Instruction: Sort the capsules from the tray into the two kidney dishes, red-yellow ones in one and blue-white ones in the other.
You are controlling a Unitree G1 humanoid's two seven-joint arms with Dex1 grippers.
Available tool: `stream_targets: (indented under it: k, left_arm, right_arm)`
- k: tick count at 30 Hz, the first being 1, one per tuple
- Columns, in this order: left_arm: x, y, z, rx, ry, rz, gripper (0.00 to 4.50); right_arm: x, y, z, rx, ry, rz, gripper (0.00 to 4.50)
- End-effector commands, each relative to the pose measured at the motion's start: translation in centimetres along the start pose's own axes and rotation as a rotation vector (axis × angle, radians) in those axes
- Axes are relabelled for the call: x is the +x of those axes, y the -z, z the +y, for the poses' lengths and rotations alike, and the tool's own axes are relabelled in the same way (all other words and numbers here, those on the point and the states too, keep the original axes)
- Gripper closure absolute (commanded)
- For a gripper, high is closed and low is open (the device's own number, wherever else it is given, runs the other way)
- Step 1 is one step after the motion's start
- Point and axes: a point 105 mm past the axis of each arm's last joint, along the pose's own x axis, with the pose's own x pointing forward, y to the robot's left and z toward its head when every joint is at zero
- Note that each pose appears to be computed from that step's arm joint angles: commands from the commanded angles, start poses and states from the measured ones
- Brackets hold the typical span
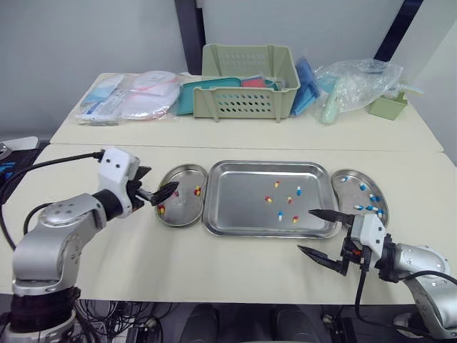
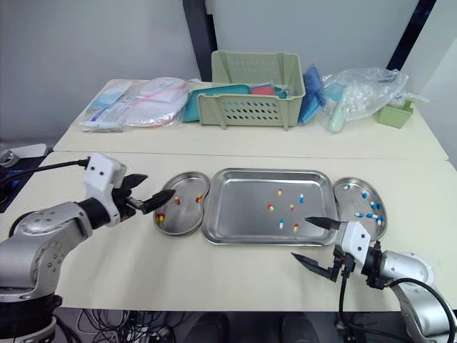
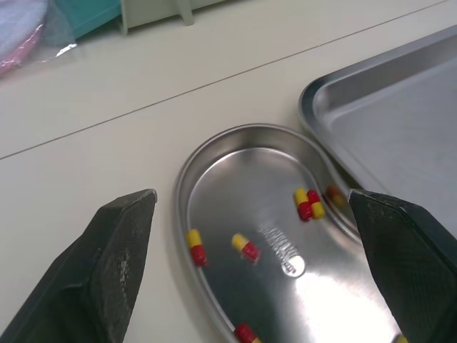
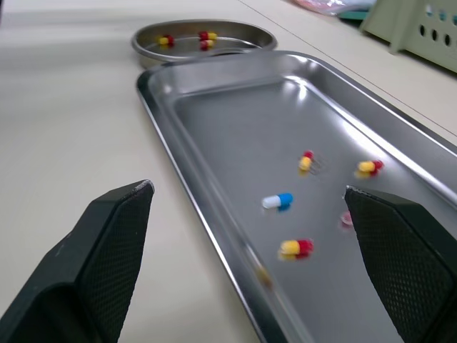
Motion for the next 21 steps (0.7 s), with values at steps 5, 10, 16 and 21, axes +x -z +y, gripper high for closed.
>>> stream_targets:
  k: [5, 10, 16, 21]
  left_arm:
    - [-4.3, 1.7, 3.6, 0.002, -0.079, -0.054, 0.03]
    - [-7.5, 5.3, 5.2, -0.085, -0.096, 0.011, 0.03]
    - [-10.1, 8.9, 5.4, -0.084, -0.097, 0.117, 0.03]
    - [-11.5, 10.4, 5.5, -0.089, -0.105, 0.154, 0.03]
  right_arm:
    - [-5.5, -0.7, -3.4, -0.031, 0.182, 0.078, 0.0]
    - [-11.0, 0.2, -5.8, -0.015, 0.32, 0.224, 0.0]
    - [-15.0, 1.9, -6.6, 0.075, 0.422, 0.347, 0.0]
    - [-16.5, 2.6, -6.6, 0.101, 0.448, 0.391, 0.0]
